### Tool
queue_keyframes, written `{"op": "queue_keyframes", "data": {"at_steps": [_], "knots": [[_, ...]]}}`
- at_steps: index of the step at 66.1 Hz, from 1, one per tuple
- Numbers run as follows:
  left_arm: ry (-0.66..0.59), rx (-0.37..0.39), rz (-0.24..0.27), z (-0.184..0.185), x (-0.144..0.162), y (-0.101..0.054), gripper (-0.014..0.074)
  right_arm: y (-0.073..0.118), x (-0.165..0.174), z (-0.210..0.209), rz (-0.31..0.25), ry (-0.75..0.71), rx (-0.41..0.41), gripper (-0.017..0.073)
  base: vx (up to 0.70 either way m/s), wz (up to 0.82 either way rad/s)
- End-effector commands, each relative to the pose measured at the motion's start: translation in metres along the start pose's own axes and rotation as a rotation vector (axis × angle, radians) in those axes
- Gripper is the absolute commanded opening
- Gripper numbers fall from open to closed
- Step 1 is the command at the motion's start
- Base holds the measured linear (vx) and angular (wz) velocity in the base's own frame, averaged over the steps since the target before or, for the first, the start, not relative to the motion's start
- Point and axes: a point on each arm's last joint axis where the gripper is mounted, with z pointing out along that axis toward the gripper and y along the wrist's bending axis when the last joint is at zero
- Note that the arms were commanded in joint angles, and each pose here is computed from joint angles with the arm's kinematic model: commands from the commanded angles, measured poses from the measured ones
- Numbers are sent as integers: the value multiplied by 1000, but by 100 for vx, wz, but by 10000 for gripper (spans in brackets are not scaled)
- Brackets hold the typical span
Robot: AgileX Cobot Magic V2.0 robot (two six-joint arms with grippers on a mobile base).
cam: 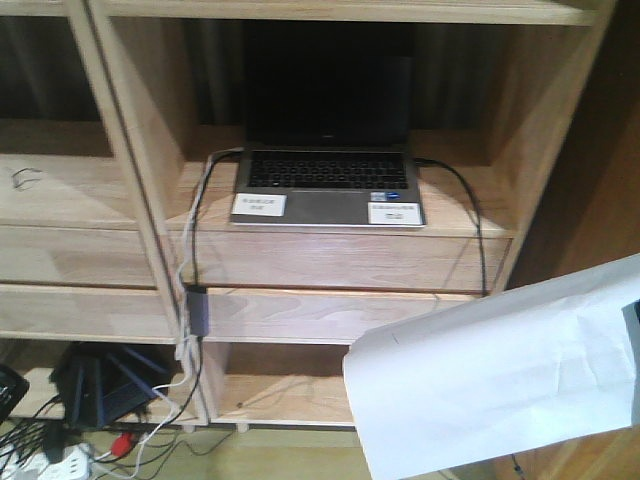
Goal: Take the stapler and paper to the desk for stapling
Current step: 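Drive the base away from the shelf, holding stapler and paper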
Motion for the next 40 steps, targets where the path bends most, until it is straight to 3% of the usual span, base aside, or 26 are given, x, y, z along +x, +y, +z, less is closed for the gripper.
{"op": "queue_keyframes", "data": {"at_steps": [1, 40], "knots": [[-139, 5, -3, -4, -19, -1, -7, 4, -2, 0, 7, -24, -50, -5, -4, 24], [-139, 5, -3, -4, -19, -1, -7, 4, -2, 0, 7, -24, -50, -5, -5, 42]]}}
